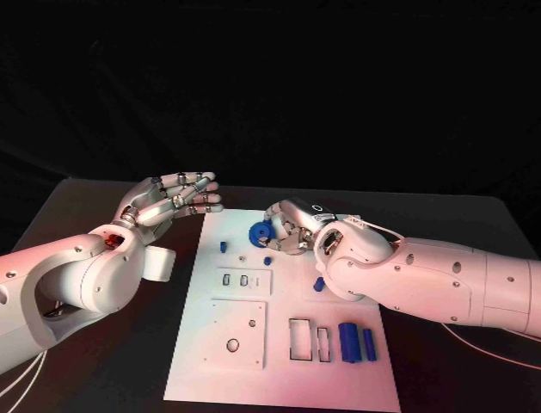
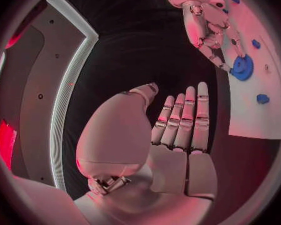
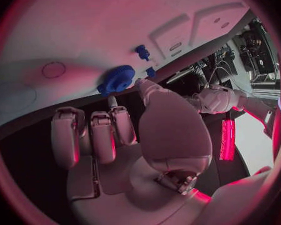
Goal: Assemble the parts on the task board
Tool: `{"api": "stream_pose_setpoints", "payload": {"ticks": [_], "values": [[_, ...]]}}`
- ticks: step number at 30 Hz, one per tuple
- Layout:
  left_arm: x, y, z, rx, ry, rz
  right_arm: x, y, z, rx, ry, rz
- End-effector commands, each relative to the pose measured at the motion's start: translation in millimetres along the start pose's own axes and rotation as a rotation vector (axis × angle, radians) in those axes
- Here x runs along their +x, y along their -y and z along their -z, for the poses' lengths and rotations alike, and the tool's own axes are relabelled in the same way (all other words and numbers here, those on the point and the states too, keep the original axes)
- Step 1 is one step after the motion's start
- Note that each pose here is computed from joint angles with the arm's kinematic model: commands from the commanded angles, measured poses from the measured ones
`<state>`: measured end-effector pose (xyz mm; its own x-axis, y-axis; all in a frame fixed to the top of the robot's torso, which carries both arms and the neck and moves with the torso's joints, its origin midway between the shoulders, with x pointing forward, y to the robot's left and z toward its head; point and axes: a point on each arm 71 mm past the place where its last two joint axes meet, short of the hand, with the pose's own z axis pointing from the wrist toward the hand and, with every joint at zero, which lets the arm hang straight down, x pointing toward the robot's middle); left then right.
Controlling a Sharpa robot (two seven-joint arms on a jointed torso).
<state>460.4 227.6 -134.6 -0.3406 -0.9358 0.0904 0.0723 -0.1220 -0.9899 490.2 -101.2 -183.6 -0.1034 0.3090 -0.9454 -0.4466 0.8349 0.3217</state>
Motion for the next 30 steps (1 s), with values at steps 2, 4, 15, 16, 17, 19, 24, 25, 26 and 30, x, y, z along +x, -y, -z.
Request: {"api": "stream_pose_setpoints", "payload": {"ticks": [2,4,15,16,17,19,24,25,26,30], "values": [[2.4,1.1,-0.6,0.007,-0.017,0.009,3.0,-0.9,-1.1,-0.001,-0.032,0.019],[2.4,1.1,-0.6,0.007,-0.017,0.009,3.6,-2.3,-1.1,-0.007,-0.037,0.018],[2.2,1.0,-0.8,0.008,-0.017,0.009,4.8,-2.5,0.6,-0.012,-0.052,0.017],[2.2,1.0,-0.8,0.008,-0.017,0.009,4.6,-2.2,1.0,-0.012,-0.051,0.017],[2.1,1.0,-0.9,0.007,-0.017,0.009,4.3,-1.9,1.4,-0.012,-0.05,0.016],[2.1,0.9,-0.9,0.007,-0.017,0.009,4.0,-1.4,2.0,-0.012,-0.048,0.016],[1.9,0.9,-0.9,0.008,-0.016,0.008,2.9,0.9,3.8,-0.009,-0.044,0.018],[1.8,0.9,-1.0,0.008,-0.016,0.008,2.7,1.5,4.1,-0.008,-0.043,0.019],[1.7,0.9,-1.0,0.008,-0.016,0.008,2.5,2.1,4.4,-0.006,-0.042,0.02],[1.5,0.9,-1.0,0.008,-0.015,0.008,1.2,5.2,5.8,0.0,-0.038,0.025]]}}
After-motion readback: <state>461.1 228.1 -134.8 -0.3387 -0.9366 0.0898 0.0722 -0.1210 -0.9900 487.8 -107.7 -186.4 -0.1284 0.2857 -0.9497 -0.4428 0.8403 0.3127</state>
